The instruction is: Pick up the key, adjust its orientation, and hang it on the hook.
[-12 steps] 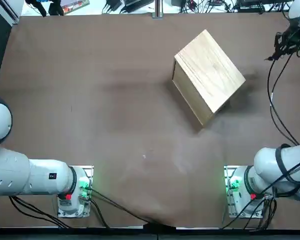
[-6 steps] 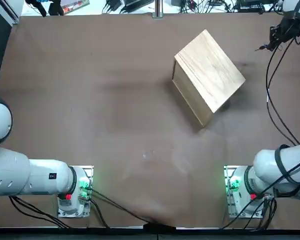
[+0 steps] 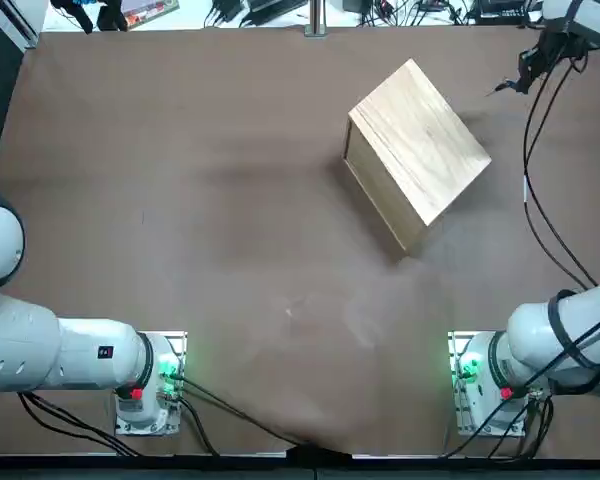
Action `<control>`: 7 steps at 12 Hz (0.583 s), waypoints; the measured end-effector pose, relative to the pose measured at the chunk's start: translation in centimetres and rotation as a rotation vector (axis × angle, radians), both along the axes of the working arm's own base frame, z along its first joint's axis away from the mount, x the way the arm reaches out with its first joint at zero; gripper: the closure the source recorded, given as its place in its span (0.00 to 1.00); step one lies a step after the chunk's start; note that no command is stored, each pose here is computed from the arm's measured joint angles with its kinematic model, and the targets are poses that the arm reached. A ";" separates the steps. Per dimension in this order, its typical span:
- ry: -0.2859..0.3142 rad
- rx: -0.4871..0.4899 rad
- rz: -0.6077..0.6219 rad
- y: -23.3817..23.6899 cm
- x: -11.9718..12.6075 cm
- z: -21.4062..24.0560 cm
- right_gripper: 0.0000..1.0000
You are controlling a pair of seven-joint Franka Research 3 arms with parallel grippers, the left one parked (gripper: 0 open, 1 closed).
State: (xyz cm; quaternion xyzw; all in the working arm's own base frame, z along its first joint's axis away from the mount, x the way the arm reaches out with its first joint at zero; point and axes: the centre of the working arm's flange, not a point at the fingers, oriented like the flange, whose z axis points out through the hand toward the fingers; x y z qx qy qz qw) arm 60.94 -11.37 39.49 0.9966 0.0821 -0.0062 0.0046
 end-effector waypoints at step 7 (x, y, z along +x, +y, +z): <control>-0.025 0.005 0.339 7.1 3.8 -0.3 0.97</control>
